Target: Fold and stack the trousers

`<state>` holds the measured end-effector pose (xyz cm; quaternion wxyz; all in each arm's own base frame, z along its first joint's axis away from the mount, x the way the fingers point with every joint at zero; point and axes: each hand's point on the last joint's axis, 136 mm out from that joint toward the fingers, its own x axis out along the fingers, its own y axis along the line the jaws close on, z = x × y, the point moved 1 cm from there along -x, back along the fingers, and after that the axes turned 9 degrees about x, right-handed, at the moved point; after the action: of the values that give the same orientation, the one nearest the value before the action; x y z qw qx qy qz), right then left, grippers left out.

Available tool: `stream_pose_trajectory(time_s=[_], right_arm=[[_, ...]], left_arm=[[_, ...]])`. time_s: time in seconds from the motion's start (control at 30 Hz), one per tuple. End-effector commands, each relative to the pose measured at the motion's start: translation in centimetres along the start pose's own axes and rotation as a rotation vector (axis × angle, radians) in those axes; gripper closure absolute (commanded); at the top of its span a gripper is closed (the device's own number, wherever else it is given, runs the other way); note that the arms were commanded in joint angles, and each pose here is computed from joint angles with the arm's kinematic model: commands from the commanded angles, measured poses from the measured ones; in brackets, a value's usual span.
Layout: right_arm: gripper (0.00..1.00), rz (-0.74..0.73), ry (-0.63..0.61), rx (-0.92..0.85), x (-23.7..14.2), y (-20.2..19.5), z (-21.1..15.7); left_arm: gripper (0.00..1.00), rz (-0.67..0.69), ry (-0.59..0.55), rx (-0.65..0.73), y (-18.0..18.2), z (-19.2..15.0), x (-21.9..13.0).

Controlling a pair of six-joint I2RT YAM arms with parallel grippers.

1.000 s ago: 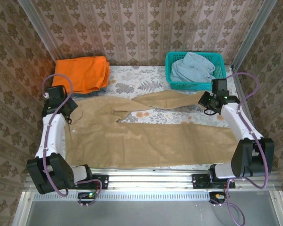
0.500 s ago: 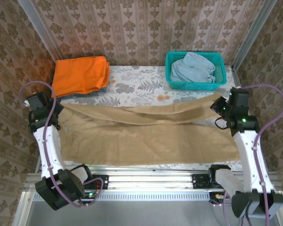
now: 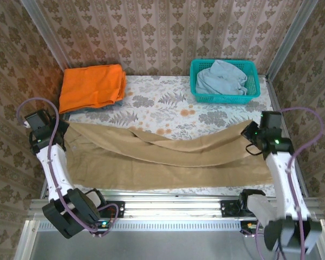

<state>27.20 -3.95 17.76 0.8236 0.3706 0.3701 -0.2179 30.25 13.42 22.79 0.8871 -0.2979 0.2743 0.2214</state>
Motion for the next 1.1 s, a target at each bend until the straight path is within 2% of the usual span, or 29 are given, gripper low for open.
stream_pose_trajectory(time_s=[0.0, 0.03, 0.07, 0.1, 0.17, 0.33, 0.37, 0.6, 0.7, 0.87, 1.07], right_arm=[[1.00, -0.071, 0.033, 0.058, 4.2, -1.4, -0.3], [0.98, -0.107, 0.066, 0.077, 5.3, -2.3, -0.9], [0.92, -0.119, 0.069, 0.096, 6.5, -2.7, -0.7], [0.80, -0.143, 0.072, 0.120, 7.4, -3.4, -0.6], [0.64, -0.166, 0.097, 0.154, 8.5, -4.1, -0.3], [0.42, -0.221, 0.083, 0.153, 7.1, -4.8, 0.2], [0.41, -0.237, 0.081, 0.158, 6.7, -5.3, 0.0], [0.39, -0.289, 0.137, 0.208, 4.8, -8.8, -2.8], [0.42, -0.276, 0.180, 0.198, 4.8, -9.3, -4.0], [0.50, -0.204, 0.310, 0.253, 7.3, -8.3, -6.0], [0.52, -0.252, 0.350, 0.274, 9.6, -9.0, -6.2]], left_arm=[[1.00, -0.017, -0.051, -0.033, -0.2, 1.4, 0.4], [1.00, -0.011, -0.052, -0.040, -0.1, 1.4, 0.5], [1.00, -0.008, -0.062, -0.047, 0.0, 1.5, 0.6], [1.00, -0.006, -0.071, -0.054, 0.1, 1.5, 0.6], [1.00, -0.010, -0.077, -0.072, 0.2, 1.4, 0.8], [1.00, -0.045, -0.074, -0.090, -0.4, 0.8, 1.4], [1.00, -0.051, -0.081, -0.090, -0.5, 0.8, 1.3], [1.00, -0.089, -0.084, -0.086, -1.1, 0.0, 1.3], [1.00, -0.104, -0.084, -0.062, -1.6, -0.3, 1.1], [1.00, -0.115, -0.088, -0.050, -1.9, -1.1, 1.1], [1.00, -0.114, -0.084, -0.047, -1.8, -1.3, 1.3]])
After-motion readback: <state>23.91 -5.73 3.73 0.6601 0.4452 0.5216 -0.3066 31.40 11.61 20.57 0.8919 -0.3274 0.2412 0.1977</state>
